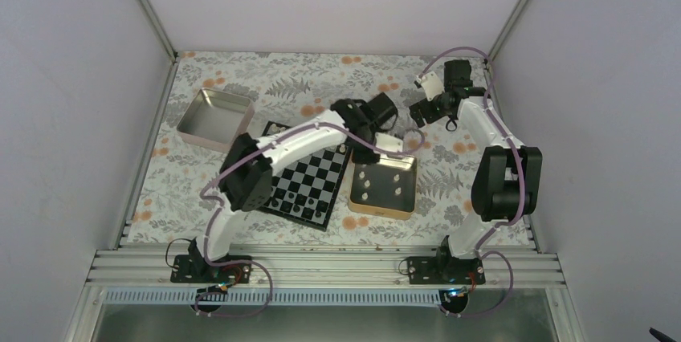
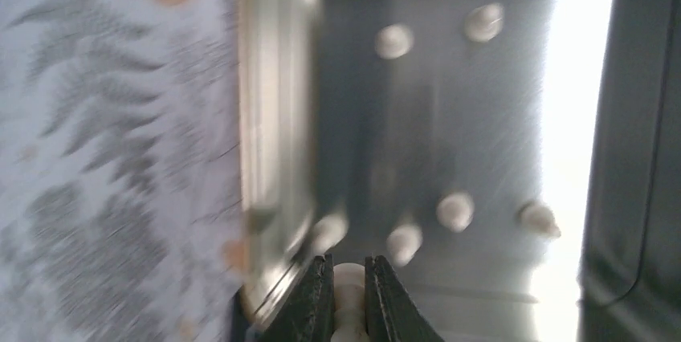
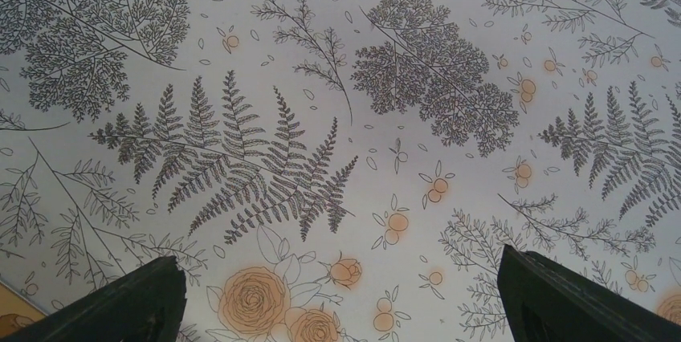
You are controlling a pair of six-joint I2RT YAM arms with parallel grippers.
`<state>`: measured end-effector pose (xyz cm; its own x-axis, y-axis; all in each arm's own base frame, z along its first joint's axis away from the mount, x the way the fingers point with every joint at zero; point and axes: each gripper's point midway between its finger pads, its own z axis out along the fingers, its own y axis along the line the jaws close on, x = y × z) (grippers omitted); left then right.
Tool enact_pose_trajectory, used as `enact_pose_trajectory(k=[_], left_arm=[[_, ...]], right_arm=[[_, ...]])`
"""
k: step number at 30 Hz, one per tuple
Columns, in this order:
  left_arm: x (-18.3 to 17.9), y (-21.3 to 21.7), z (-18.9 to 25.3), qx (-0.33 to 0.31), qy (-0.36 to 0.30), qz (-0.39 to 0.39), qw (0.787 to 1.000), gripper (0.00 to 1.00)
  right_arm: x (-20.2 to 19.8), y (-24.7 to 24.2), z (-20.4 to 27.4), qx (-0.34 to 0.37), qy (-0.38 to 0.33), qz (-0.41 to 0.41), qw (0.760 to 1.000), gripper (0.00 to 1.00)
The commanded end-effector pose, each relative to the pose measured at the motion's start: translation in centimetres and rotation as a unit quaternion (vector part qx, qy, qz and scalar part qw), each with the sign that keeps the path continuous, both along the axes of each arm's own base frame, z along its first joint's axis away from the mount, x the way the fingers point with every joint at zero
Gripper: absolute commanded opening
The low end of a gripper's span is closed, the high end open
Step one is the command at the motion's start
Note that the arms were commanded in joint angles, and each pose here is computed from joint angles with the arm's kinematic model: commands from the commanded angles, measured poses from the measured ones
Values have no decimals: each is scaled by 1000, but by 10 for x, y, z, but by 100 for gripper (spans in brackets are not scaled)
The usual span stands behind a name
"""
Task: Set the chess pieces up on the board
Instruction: Pick up the chess piece from the storage box, then place the chess piece on the chessboard.
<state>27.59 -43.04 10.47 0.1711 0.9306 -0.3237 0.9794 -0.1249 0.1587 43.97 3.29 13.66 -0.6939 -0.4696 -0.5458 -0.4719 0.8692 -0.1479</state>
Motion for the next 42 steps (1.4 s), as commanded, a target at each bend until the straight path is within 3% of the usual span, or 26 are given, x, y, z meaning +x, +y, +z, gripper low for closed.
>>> enact_pose_trajectory(k=[1, 12, 18, 26, 42], left_arm=[[44, 42, 51, -13, -52, 50, 997, 3], [152, 159, 69, -64, -38, 196, 978, 5], [179, 202, 48, -82, -9, 241, 967, 6], [178, 232, 6, -76, 22, 270, 960, 5], [153, 232, -35, -51, 60, 270, 960, 6]], right_arm=[[-1, 2, 12, 6, -16, 4, 1000, 100], [-2, 6, 6, 5, -4, 9, 1000, 100], [-2, 9, 1, 5, 5, 11, 1000, 100], [-3, 11, -4, 3, 12, 13, 1000, 100], [-6, 17, -15, -1, 28, 24, 999, 100]])
